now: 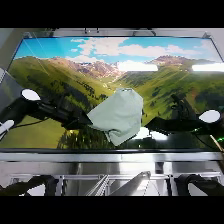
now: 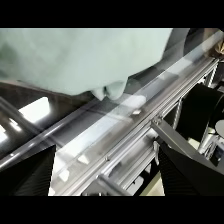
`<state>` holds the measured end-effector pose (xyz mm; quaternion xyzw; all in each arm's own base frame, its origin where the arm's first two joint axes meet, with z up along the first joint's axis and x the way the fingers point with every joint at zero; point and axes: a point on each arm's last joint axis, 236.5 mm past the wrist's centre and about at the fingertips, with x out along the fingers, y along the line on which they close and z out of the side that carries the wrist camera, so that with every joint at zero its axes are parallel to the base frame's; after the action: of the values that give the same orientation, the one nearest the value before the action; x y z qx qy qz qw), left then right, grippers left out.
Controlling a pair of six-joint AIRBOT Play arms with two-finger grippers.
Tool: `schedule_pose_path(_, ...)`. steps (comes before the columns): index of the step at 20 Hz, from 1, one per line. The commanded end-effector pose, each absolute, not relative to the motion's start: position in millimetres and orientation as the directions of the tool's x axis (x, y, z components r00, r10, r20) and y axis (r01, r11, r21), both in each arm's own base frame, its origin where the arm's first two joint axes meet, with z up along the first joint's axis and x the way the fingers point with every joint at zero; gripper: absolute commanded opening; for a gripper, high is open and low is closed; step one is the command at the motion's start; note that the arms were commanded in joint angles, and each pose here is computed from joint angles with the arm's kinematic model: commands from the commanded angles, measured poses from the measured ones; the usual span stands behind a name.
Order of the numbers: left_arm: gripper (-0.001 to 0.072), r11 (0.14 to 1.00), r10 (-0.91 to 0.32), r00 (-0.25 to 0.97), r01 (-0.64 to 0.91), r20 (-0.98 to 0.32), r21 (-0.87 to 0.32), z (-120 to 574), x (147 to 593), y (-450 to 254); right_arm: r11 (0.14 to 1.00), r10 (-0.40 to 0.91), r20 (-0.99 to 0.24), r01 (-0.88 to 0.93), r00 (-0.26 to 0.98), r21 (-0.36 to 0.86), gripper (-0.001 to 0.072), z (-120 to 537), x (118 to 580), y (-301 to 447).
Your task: Fold the shirts.
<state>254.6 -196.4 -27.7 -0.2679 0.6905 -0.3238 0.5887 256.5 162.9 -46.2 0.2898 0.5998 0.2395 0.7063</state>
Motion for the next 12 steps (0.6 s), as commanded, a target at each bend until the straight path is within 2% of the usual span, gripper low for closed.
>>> schedule_pose_path(1,0.0718,0.627,-0.779,-0.035,-0.019,-0.626,-0.779,-58,261,-220,0.602,0.785,-0.598,0.030,0.161,0.798,0.0458,-58,272,187)
schedule_pose_path(4,0.0717,0.683,-0.730,0.032,0.012,-0.682,-0.730,-77,269,-228,0.541,0.817,-0.548,0.087,0.182,0.836,0.0459,-75,286,194)
schedule_pose_path(7,0.0699,0.703,-0.710,0.052,0.005,-0.702,-0.711,-88,275,-228,0.535,0.821,-0.550,0.131,0.155,0.835,0.0459,-95,283,195)
schedule_pose_path(11,0.0699,0.703,-0.711,-0.025,-0.058,-0.703,-0.709,-115,274,-232,0.569,0.793,-0.587,0.150,0.161,0.809,0.0457,-113,286,204)
schedule_pose_path(12,0.0698,0.697,-0.717,-0.044,-0.062,-0.696,-0.714,-117,278,-236,0.581,0.788,-0.594,0.124,0.164,0.804,0.0377,-114,288,210)
